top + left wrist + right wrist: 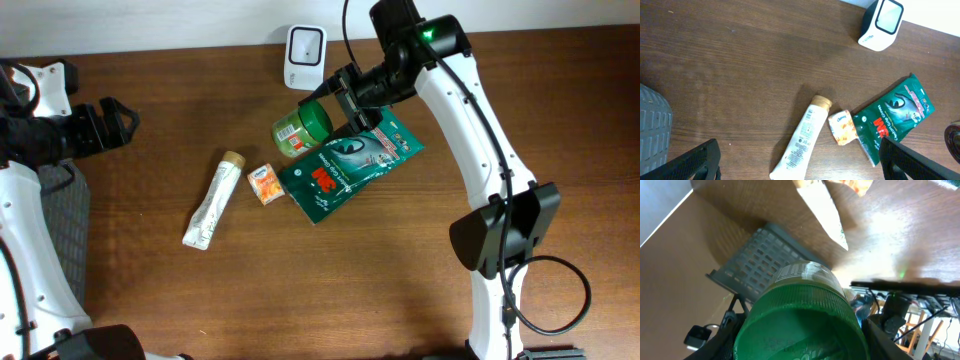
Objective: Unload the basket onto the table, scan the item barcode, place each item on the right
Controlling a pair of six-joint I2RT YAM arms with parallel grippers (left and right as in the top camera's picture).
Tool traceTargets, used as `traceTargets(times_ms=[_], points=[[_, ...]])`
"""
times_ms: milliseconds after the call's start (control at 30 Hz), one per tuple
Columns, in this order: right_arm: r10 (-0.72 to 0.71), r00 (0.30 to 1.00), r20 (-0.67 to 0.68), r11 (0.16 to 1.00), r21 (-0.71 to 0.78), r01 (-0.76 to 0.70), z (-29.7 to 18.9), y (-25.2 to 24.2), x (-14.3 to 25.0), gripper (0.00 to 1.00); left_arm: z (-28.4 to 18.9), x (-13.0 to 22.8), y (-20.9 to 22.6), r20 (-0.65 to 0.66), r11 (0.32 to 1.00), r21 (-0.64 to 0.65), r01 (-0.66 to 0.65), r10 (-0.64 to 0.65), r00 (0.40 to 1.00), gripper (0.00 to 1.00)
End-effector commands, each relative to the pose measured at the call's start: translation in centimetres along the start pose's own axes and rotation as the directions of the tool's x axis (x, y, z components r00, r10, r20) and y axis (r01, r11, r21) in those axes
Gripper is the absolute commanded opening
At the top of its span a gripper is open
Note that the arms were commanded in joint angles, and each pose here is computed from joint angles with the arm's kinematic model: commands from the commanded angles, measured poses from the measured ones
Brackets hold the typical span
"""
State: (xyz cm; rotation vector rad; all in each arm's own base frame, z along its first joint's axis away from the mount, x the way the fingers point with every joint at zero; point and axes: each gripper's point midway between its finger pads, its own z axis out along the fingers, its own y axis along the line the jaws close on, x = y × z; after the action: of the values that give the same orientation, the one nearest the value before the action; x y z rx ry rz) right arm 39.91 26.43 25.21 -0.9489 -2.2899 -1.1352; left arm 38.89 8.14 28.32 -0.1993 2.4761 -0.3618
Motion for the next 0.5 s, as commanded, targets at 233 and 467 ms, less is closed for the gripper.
traceTargets(times_ms=[233,467], points=[[-0.793,0.501,0.347,0.579,0.686,0.441,-1.6,-1.9,-6.9,0.47,-0.9,-0.6,-0.5,0.028,1.000,0.008,0.000,0.000,1.000,0.99],[-0.870,0.087,0.486,0.469,0.759,0.452,-3.8,6.7,-8.5,0.44,-0.9,-0.6,-0.5,0.028,1.000,0.008,-0.001,0.000,1.000,0.99]])
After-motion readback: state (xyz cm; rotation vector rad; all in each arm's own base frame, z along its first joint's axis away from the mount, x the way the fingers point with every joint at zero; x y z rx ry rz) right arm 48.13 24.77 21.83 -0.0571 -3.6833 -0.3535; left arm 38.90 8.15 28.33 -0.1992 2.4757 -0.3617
